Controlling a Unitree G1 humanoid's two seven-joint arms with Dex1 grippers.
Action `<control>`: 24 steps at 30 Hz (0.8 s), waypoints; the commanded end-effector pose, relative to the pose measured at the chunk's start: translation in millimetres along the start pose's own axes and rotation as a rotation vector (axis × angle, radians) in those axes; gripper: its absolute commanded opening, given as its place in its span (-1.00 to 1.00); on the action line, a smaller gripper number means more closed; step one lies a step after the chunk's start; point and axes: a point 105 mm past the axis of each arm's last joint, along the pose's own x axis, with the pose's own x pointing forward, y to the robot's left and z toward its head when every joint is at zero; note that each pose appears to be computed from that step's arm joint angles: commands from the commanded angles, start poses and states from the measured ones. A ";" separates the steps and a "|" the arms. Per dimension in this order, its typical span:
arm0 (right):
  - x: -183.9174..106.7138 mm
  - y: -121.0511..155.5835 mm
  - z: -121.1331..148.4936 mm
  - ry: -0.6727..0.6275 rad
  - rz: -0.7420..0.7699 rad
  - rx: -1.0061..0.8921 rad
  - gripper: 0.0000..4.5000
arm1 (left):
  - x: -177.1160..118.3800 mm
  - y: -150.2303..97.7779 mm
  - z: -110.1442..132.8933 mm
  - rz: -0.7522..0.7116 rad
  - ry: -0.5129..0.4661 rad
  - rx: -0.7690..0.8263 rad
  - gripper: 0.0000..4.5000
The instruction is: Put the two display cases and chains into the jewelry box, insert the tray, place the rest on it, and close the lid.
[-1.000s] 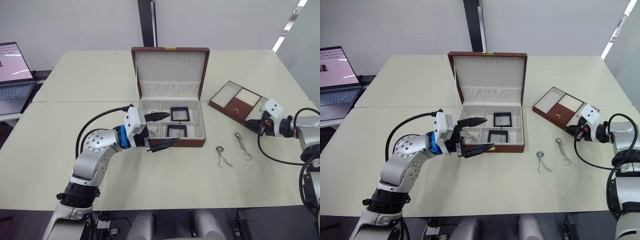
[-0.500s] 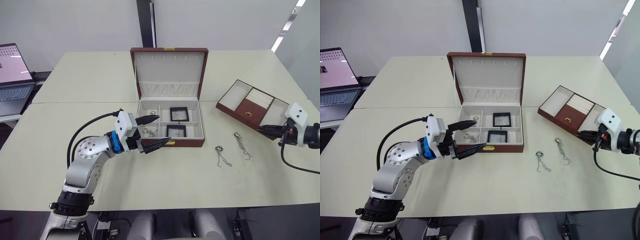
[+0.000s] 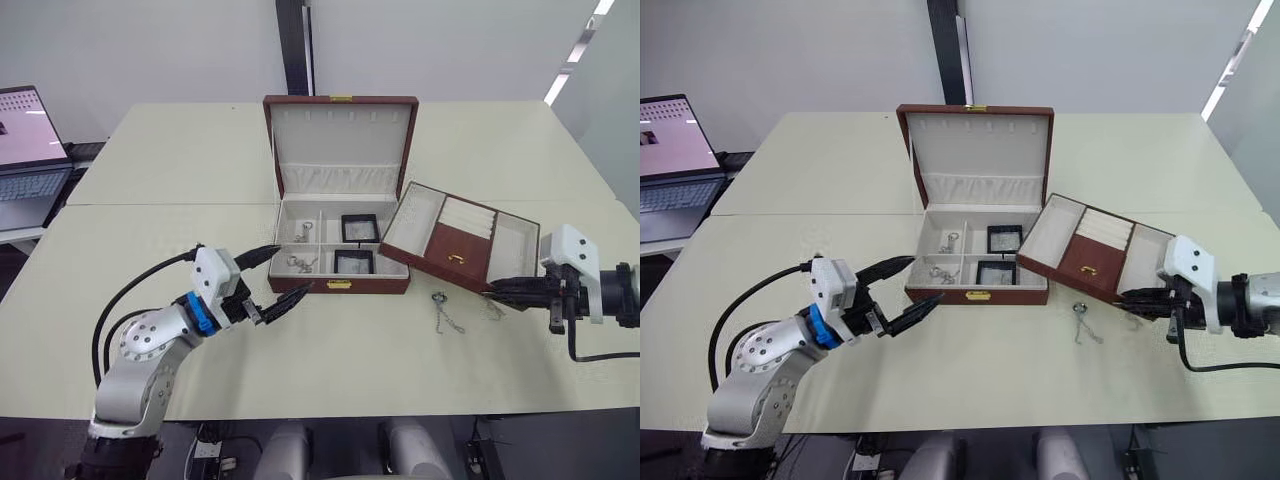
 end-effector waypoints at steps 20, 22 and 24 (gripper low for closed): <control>85.7 0.9 68.3 -0.092 0.245 -0.244 -1.00 | -51.8 -19.2 12.1 0.403 -0.005 0.001 1.00; 90.7 0.2 70.4 -0.092 0.249 -0.256 -1.00 | -55.1 -21.4 10.3 0.422 0.000 -0.002 1.00; 96.5 -2.9 70.9 -0.081 0.239 -0.271 -1.00 | -57.9 -21.1 10.6 0.440 0.000 0.002 1.00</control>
